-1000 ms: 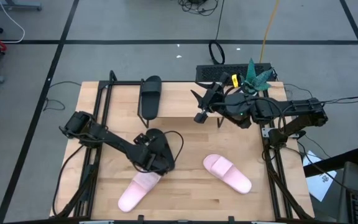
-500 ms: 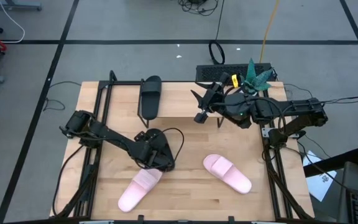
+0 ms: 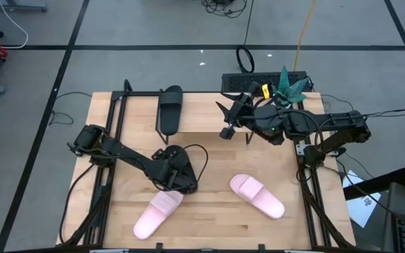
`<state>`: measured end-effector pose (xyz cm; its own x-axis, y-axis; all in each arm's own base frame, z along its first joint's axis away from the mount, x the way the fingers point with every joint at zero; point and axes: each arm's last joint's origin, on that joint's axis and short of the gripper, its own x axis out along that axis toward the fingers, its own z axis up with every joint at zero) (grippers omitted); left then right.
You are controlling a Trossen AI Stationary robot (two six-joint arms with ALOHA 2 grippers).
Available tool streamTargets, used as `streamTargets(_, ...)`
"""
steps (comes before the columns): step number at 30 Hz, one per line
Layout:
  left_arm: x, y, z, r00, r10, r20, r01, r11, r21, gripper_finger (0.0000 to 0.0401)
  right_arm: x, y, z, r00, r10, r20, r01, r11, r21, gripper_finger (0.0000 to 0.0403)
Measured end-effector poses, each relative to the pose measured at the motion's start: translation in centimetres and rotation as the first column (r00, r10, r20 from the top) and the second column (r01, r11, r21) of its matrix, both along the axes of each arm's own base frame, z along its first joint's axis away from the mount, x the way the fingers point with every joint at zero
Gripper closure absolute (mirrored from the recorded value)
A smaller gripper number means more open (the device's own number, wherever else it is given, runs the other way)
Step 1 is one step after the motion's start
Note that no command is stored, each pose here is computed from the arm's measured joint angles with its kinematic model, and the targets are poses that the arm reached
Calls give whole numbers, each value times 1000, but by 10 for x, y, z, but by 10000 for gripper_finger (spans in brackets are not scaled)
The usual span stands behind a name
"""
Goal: Pick and place slides into the shelf
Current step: Put the black slipper on the shelf
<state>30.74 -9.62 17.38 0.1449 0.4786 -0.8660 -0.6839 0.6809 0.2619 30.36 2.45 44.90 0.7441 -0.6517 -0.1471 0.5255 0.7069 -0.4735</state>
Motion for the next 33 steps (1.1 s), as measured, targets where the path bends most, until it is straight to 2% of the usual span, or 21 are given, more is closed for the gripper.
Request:
streamTargets(20, -1, 0, 0, 1000, 19, 5, -19, 1000, 0, 6, 0, 0, 0, 1000, -4, 17, 3, 1000, 19, 277)
streamTargets(33, -7, 5, 1, 999, 17, -49, -13, 996, 87, 7, 0, 0, 0, 1000, -4, 17, 3, 1000, 20, 277)
